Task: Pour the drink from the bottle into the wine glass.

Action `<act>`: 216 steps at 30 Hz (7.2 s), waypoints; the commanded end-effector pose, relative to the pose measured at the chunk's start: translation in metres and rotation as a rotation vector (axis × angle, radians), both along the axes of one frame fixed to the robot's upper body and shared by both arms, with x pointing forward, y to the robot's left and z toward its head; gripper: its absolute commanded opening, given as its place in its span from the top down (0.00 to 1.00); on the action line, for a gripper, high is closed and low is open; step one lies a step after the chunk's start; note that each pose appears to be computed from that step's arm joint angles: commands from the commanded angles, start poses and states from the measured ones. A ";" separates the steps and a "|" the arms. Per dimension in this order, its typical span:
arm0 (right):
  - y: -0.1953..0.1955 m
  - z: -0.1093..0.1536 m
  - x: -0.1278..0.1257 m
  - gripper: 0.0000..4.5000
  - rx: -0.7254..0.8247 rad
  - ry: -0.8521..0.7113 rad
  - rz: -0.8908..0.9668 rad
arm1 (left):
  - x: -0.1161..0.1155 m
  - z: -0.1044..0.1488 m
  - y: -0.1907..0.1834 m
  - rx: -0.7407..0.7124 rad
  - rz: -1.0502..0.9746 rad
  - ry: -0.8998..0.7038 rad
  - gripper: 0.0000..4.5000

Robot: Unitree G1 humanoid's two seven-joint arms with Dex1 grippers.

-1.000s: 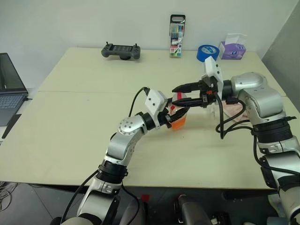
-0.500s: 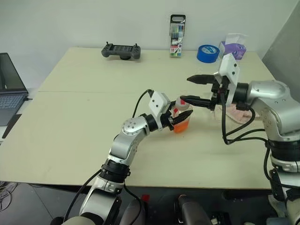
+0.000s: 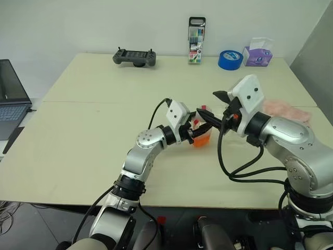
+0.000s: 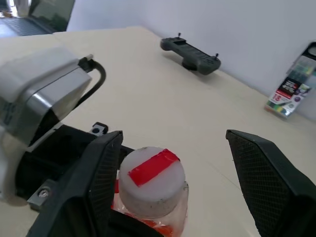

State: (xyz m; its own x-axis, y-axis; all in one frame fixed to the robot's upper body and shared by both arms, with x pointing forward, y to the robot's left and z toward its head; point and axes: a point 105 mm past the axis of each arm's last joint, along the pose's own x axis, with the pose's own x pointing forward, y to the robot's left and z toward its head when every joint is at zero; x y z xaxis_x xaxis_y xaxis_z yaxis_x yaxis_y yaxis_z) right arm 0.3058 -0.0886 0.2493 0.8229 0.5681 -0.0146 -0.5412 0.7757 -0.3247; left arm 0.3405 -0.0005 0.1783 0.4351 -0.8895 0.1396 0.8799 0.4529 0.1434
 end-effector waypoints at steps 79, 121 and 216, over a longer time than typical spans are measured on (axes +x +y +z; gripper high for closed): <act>-0.012 -0.037 -0.034 0.21 0.102 0.125 -0.132 | 0.004 0.014 0.005 -0.006 0.007 -0.064 0.52; 0.023 -0.005 -0.002 0.61 0.250 0.048 -0.134 | 0.002 0.016 0.010 0.001 0.045 -0.078 0.52; 0.096 -0.048 0.037 0.00 0.154 0.129 0.226 | 0.104 0.014 0.253 -0.186 1.044 0.132 0.03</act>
State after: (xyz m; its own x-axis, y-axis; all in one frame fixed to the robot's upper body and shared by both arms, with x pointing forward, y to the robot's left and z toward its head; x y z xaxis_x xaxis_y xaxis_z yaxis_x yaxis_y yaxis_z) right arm 0.3474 0.0095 0.1884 0.6682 0.7416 -0.0595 -0.7428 0.6603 -0.1107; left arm 0.4441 0.2497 0.1779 0.9949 -0.0420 0.0920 0.0508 0.9941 -0.0958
